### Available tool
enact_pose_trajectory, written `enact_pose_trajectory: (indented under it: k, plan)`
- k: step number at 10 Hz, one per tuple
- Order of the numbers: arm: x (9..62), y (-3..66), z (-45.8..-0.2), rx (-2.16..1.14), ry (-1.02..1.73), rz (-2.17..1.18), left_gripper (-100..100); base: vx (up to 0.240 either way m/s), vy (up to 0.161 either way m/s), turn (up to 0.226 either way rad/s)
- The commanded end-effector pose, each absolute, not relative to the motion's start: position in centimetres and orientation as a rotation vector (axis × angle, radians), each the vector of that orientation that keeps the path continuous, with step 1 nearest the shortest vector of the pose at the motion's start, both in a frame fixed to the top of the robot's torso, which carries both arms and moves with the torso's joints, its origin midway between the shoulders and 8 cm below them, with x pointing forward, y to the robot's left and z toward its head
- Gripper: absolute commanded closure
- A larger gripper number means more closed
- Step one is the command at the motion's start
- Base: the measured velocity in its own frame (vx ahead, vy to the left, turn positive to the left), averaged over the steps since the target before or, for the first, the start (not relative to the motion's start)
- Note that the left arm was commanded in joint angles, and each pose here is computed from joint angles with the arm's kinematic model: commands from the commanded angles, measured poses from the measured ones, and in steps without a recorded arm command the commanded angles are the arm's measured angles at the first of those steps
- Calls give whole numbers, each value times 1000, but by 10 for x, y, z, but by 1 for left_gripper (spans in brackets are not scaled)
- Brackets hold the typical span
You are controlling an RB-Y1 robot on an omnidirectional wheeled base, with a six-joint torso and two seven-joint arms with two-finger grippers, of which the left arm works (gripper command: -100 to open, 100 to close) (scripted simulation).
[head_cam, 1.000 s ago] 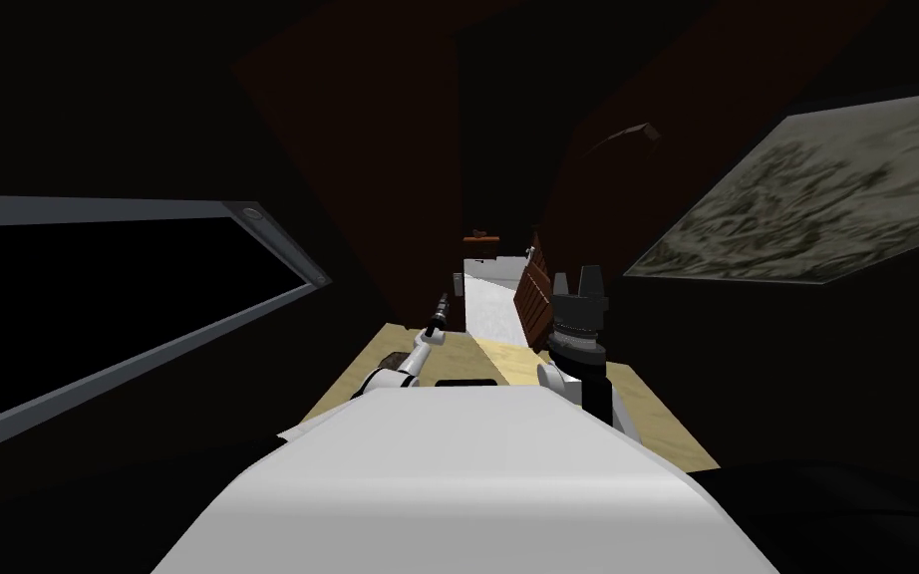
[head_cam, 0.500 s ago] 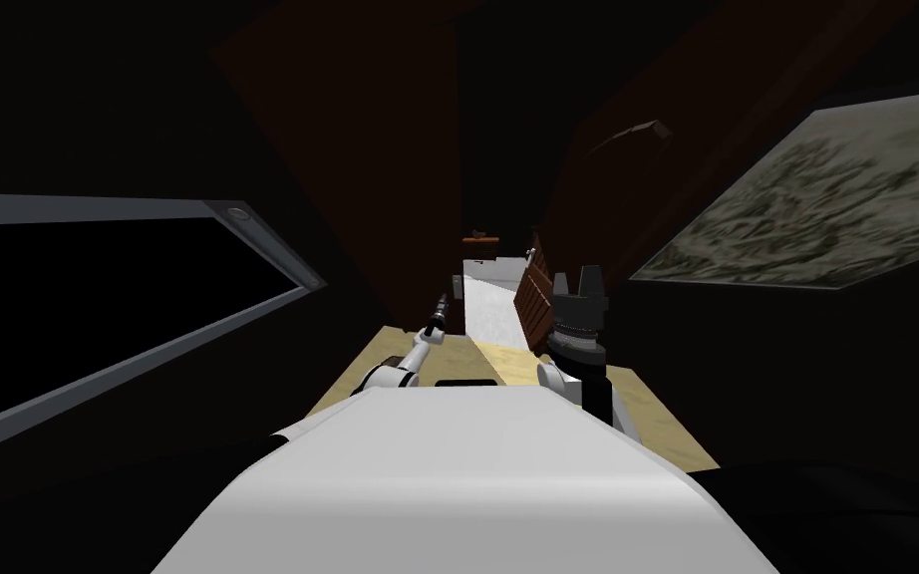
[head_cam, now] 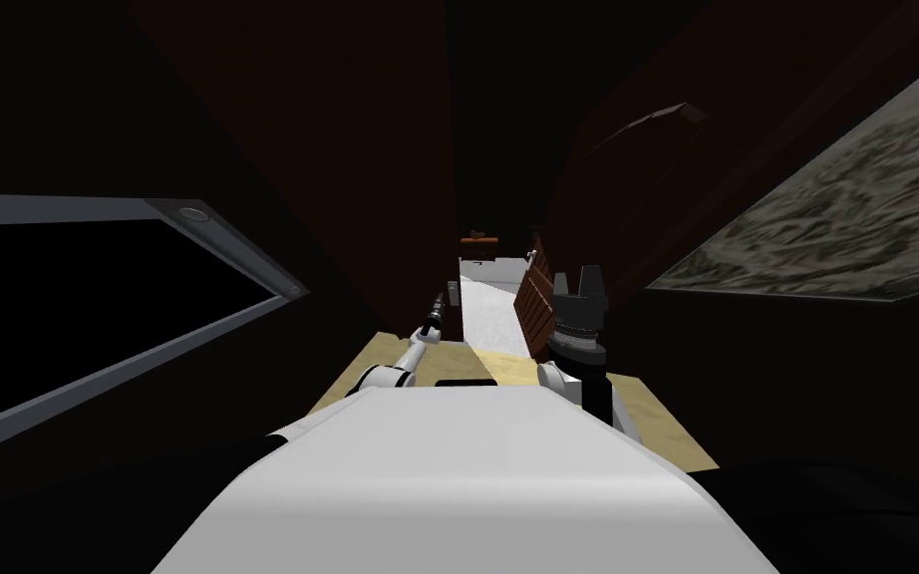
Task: Push the door open
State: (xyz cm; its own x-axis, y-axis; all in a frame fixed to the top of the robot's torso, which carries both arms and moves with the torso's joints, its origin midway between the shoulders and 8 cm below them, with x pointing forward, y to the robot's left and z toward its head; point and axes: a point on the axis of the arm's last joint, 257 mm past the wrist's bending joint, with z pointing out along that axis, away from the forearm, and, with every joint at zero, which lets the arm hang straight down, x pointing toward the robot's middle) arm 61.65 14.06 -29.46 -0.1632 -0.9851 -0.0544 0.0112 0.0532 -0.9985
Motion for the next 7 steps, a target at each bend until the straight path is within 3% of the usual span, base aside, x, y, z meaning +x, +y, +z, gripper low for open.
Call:
enact_pose_trajectory:
  k: [1, 7]
  plan:
    - [618, 143, -295, -1085, 1347, -1288, -100, 205, -40, -21]
    - [615, 123, -297, -1114, 1341, -1322, -100, 183, -41, -19]
